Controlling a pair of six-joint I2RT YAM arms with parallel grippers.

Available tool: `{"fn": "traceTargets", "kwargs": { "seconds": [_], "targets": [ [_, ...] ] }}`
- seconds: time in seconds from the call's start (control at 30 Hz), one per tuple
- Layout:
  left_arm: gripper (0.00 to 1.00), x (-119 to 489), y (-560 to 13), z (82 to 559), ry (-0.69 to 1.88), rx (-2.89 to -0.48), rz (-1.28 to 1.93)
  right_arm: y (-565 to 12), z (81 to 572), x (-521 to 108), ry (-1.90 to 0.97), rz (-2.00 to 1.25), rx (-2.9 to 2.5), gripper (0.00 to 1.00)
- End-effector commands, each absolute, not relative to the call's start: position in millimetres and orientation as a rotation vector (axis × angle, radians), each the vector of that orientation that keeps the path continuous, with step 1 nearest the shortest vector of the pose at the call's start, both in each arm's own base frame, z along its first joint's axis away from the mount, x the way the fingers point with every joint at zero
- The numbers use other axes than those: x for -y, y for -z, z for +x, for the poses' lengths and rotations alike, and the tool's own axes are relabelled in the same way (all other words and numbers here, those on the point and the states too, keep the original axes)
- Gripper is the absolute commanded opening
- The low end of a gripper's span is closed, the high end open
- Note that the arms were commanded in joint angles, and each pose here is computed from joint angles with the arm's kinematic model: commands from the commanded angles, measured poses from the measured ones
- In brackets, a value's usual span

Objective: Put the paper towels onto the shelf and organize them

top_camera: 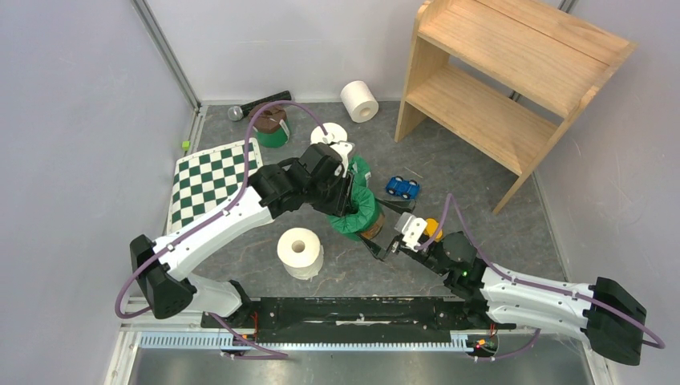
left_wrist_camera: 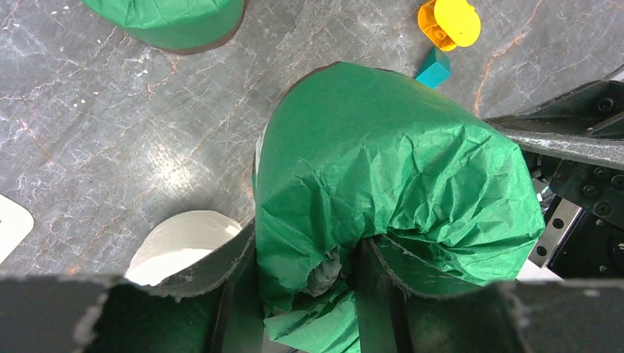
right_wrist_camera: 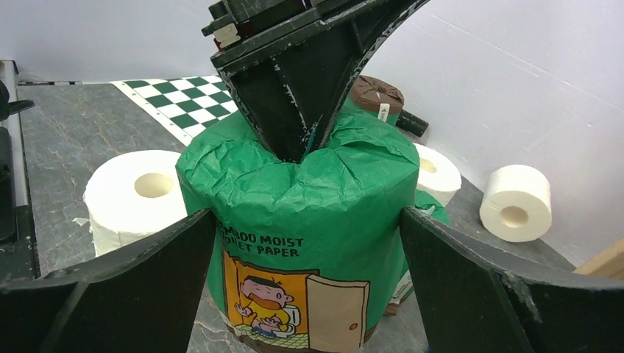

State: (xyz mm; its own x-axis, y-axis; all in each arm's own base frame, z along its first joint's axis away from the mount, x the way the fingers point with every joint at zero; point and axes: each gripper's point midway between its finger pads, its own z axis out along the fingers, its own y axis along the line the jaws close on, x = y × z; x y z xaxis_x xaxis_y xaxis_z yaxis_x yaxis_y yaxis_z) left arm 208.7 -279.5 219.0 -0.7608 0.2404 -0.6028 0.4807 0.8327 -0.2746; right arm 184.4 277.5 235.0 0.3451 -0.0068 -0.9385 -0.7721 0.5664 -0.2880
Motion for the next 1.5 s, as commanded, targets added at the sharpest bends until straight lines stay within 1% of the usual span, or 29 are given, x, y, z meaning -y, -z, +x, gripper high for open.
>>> {"fn": "traceTargets", "kwargs": {
  "seconds": [0.0,0.27,0.43,0.47,0.53,0.7,0.73,0.83,0.87,0.97,1.03,1.1,1.17,1.27,1.37,1.4,1.47],
  "targets": [
    [0.3,299.5,-263.1,188.5,0.761,-2.322,0.66,-249.7,193.7,-272.3,-0.525,-0.799,-1.089,0.98],
    [0.29,305.2,-258.3,174.0,0.741,-2.317,0.809,-253.9,192.6,-282.7,-0.536,-0.839,-1.067,0.98],
    [0.29,307.0,-260.6,174.9,0.706,-2.32,0.796,-255.1,194.8,-285.7,-0.533,-0.843,-1.073,0.98],
    [0.29,307.0,-262.3,176.8,0.701,-2.318,0.78,-254.2,195.4,-285.7,-0.529,-0.844,-1.077,0.96],
    [0.3,305.8,-265.5,180.7,0.686,-2.313,0.748,-253.4,196.7,-284.6,-0.523,-0.84,-1.085,0.91],
    [0.33,303.9,-274.5,189.1,0.66,-2.292,0.691,-253.6,194.1,-282.2,-0.532,-0.84,-1.089,0.71],
    [0.33,304.1,-275.6,189.8,0.657,-2.289,0.687,-254.3,193.1,-281.7,-0.535,-0.84,-1.088,0.68],
    [0.33,306.5,-278.3,189.6,0.671,-2.286,0.689,-254.8,190.8,-279.4,-0.536,-0.848,-1.086,0.66],
    [0.35,307.3,-278.6,189.2,0.674,-2.287,0.692,-254.4,189.0,-279.0,-0.537,-0.858,-1.077,0.66],
    [0.46,307.9,-279.3,189.4,0.679,-2.287,0.69,-255.2,184.4,-276.5,-0.537,-0.869,-1.042,0.61],
    [0.49,306.3,-281.2,190.5,0.67,-2.279,0.682,-256.2,186.6,-274.6,-0.534,-0.851,-1.059,0.59],
    [0.51,303.7,-283.8,192.0,0.659,-2.268,0.672,-255.4,187.9,-273.8,-0.529,-0.85,-1.073,0.54],
    [0.52,301.2,-287.0,193.2,0.653,-2.257,0.663,-252.7,187.2,-272.9,-0.53,-0.848,-1.071,0.51],
    [0.53,298.9,-290.7,193.2,0.65,-2.242,0.664,-255.5,185.9,-269.3,-0.549,-0.808,-1.057,0.38],
    [0.58,295.1,-293.7,194.8,0.636,-2.228,0.654,-258.1,187.3,-267.9,-0.548,-0.79,-1.059,0.2],
    [0.59,293.2,-294.9,195.4,0.628,-2.223,0.65,-258.7,187.4,-267.5,-0.546,-0.789,-1.059,0.17],
    [0.63,289.6,-298.1,197.2,0.615,-2.21,0.637,-261.0,187.2,-266.1,-0.545,-0.782,-1.052,0.14]
  ]
}}
